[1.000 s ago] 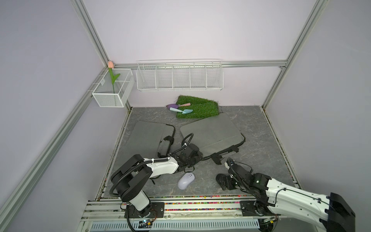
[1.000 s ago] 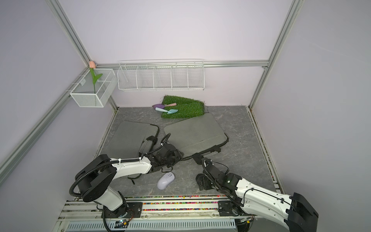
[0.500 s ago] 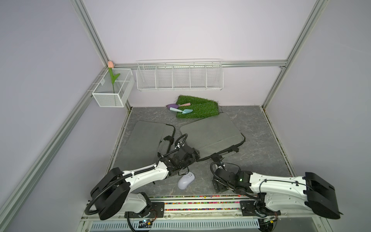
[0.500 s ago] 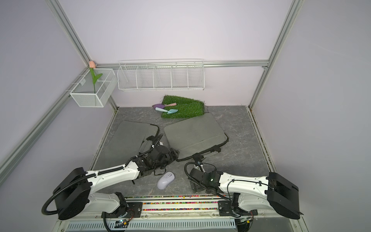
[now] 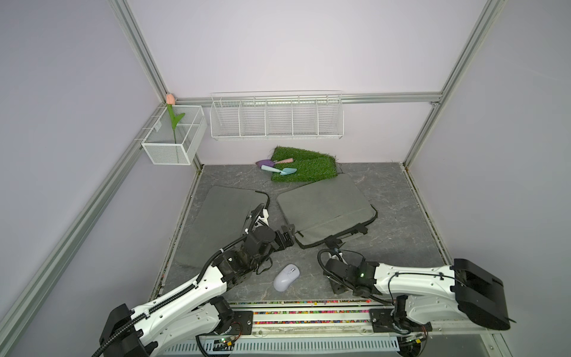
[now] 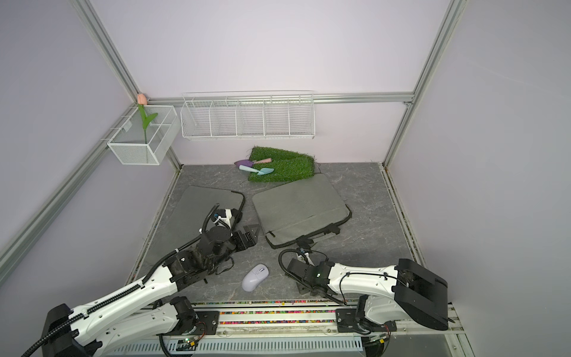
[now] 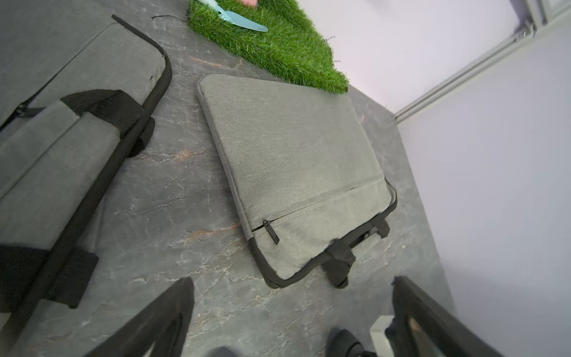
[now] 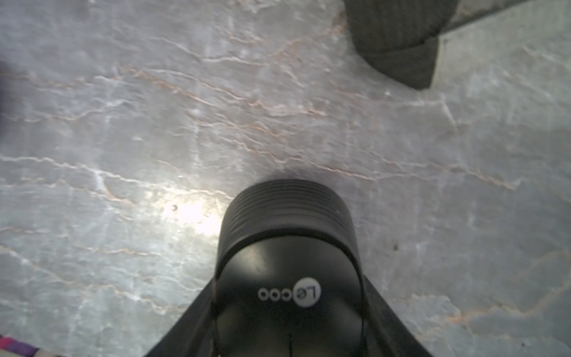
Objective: Put the mouse into the laptop bag
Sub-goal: Pick up the mouse from the center of the board, then open the zippered laptop bag at the center of the board.
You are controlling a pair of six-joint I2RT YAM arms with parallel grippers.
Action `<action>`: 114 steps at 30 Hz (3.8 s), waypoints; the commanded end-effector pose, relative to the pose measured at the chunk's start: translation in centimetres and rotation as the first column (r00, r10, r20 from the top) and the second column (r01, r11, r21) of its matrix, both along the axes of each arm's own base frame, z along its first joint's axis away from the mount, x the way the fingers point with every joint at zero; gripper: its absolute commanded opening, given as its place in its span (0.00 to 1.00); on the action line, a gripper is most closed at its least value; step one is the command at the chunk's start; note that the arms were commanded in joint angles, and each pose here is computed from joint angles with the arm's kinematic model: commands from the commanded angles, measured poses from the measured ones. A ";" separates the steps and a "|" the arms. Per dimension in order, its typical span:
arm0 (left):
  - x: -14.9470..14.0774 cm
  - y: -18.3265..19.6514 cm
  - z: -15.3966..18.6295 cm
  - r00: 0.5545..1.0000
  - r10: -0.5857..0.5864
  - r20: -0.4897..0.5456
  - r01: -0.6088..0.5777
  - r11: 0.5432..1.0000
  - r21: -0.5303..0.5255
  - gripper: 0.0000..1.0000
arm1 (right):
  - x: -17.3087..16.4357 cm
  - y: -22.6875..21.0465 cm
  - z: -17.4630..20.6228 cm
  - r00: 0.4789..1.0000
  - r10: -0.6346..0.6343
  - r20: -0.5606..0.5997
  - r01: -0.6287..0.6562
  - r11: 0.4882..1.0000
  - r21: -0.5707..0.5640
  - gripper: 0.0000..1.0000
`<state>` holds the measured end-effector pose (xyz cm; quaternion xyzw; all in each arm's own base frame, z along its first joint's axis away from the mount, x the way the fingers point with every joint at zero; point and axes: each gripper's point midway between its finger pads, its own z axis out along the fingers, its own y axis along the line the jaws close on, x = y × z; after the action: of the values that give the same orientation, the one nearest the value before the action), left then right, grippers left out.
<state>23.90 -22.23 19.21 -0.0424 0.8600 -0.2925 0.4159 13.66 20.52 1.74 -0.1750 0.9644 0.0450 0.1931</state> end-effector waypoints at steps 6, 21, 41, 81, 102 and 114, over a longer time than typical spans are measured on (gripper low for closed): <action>-0.9 -4.2 -1.6 0.948 -0.317 0.010 0.306 0.922 0.239 0.96 | 1.9 -2.3 2.2 0.994 -0.110 0.011 0.108 0.986 0.124 0.53; -2.1 -10.7 -5.7 0.901 -0.417 -0.122 0.401 0.689 0.604 0.90 | 4.0 -7.4 6.8 0.956 -0.289 0.060 0.261 0.923 0.283 0.49; 0.5 -22.6 -10.4 0.876 -0.422 -0.234 0.425 0.443 0.789 0.78 | 4.0 -11.8 7.4 0.885 -0.463 0.043 0.410 0.821 0.397 0.48; 2.2 -29.1 -15.4 0.825 -0.468 -0.317 0.530 0.445 0.722 0.23 | 3.3 -12.1 7.2 0.875 -0.483 0.013 0.424 0.781 0.460 0.47; 2.6 -30.8 -5.7 0.825 -0.510 -0.244 0.555 0.646 0.524 0.00 | 2.7 -10.9 8.3 0.907 -0.420 0.022 0.347 0.779 0.522 0.46; -0.9 -33.2 1.1 0.735 -0.645 -0.207 0.677 0.691 0.251 0.00 | 3.1 -8.5 8.2 0.949 -0.315 0.028 0.239 0.774 0.586 0.47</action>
<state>24.49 -54.27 17.66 0.3244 0.8851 -0.2246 0.2467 16.28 10.88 9.02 0.0589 0.9207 0.2638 0.2814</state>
